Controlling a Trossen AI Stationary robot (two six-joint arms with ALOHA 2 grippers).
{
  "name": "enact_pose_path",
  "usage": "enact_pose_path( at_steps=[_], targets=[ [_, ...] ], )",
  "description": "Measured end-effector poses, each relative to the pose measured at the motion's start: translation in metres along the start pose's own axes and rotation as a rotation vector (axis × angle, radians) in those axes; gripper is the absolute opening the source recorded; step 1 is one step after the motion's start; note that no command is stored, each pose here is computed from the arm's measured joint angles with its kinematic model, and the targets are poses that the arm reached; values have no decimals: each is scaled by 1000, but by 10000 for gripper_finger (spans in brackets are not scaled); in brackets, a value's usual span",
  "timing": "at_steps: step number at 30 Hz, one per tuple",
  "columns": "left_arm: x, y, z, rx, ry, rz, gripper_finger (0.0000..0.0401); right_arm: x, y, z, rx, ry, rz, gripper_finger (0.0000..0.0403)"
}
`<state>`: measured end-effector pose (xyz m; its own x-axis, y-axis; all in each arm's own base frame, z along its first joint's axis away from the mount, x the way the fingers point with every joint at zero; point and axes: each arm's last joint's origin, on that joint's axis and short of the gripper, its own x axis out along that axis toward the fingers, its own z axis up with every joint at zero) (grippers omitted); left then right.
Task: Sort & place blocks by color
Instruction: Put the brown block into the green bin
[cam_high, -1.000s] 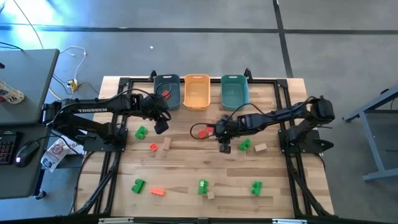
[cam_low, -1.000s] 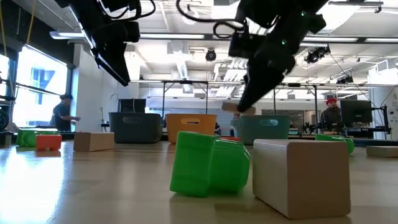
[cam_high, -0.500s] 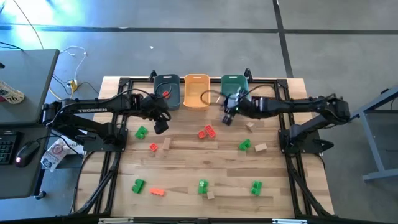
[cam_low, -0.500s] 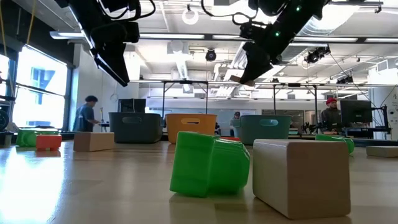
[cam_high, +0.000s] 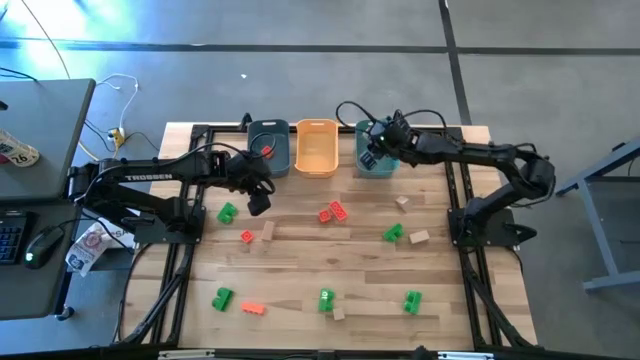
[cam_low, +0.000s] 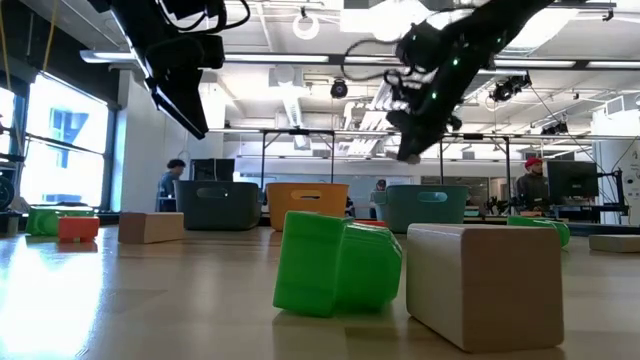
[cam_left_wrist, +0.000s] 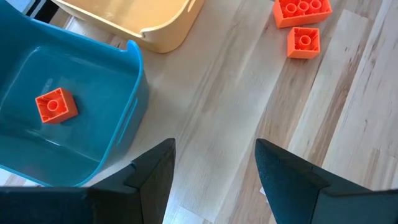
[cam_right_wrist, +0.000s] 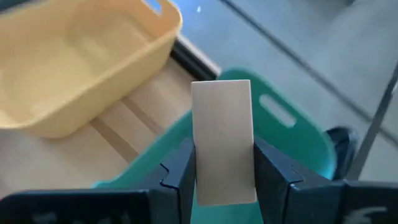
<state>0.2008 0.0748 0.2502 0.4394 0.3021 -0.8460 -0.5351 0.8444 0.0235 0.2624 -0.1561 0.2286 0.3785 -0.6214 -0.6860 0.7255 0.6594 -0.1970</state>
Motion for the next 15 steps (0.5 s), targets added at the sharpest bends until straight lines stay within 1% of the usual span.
enact_pose_path(
  at_steps=[4,7,10,15],
  targets=[
    [0,0,0,0,0,0,209,24,-5,-8,31,81,12,106],
    [0,0,0,0,0,3,209,35,-5,-13,41,120,22,106],
    [0,0,0,0,0,3,209,42,-3,-16,59,146,39,106],
    [0,0,0,0,0,3,215,42,-3,-17,55,152,39,116]
  ],
)
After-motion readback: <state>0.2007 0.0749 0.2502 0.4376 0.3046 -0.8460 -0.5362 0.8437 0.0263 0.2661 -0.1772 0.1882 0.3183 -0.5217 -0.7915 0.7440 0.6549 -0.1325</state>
